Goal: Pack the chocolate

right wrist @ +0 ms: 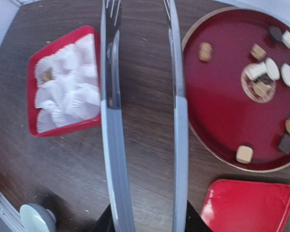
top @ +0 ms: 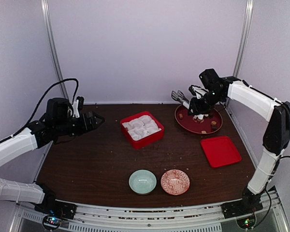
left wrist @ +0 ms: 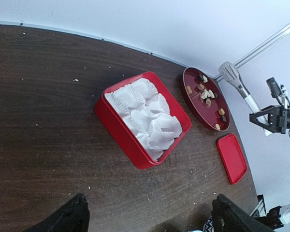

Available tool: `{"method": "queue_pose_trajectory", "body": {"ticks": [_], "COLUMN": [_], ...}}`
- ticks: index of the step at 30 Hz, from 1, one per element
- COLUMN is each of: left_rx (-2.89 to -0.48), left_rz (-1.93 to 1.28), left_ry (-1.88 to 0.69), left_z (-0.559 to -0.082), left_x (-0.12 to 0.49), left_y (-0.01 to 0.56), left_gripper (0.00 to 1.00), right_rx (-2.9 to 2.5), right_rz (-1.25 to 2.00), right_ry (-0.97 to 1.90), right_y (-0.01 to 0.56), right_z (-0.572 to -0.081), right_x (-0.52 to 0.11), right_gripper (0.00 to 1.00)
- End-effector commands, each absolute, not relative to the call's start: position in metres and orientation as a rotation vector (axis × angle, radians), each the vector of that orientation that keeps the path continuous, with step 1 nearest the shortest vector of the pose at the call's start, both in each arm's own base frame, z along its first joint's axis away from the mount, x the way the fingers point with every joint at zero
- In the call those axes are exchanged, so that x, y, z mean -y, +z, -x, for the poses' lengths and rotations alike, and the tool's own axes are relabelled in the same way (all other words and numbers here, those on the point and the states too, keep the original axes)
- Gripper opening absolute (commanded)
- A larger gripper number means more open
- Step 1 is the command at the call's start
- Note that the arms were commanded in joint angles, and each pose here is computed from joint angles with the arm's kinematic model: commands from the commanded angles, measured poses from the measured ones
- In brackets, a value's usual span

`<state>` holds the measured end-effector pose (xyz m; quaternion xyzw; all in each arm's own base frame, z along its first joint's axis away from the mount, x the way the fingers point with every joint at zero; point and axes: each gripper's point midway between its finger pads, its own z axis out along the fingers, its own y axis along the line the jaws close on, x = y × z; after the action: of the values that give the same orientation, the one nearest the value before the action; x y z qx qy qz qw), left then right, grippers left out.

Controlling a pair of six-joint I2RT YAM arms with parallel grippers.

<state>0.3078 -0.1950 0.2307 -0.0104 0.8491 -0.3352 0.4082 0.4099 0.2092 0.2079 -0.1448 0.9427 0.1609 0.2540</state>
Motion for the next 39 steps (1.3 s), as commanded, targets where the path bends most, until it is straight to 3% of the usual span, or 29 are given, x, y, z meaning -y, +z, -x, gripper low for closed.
{"method": "queue_pose_trajectory", "body": {"ticks": [1,15,39], "left_rx": [-2.11,-2.122,-2.138], "left_rz": [0.031,0.046,0.05], "left_ry": [-0.837,-0.819,-0.811], "left_z": [-0.31,-0.311,-0.314], "left_x": [0.192,0.189,0.19], "left_y": [0.238,0.236,0.232], "left_gripper": [0.91,0.9,0.9], "right_rx": [-2.615,-2.737,-2.801], "right_rz": [0.297,0.227,0.205], "right_ry": [0.269,0.125,0.076], "right_y": [0.18,0.113,0.073], "right_z": [-0.415,-0.444,-0.479], "right_x": [-0.16,-0.146,-0.154], "right_gripper": [0.33,0.36,0.34]}}
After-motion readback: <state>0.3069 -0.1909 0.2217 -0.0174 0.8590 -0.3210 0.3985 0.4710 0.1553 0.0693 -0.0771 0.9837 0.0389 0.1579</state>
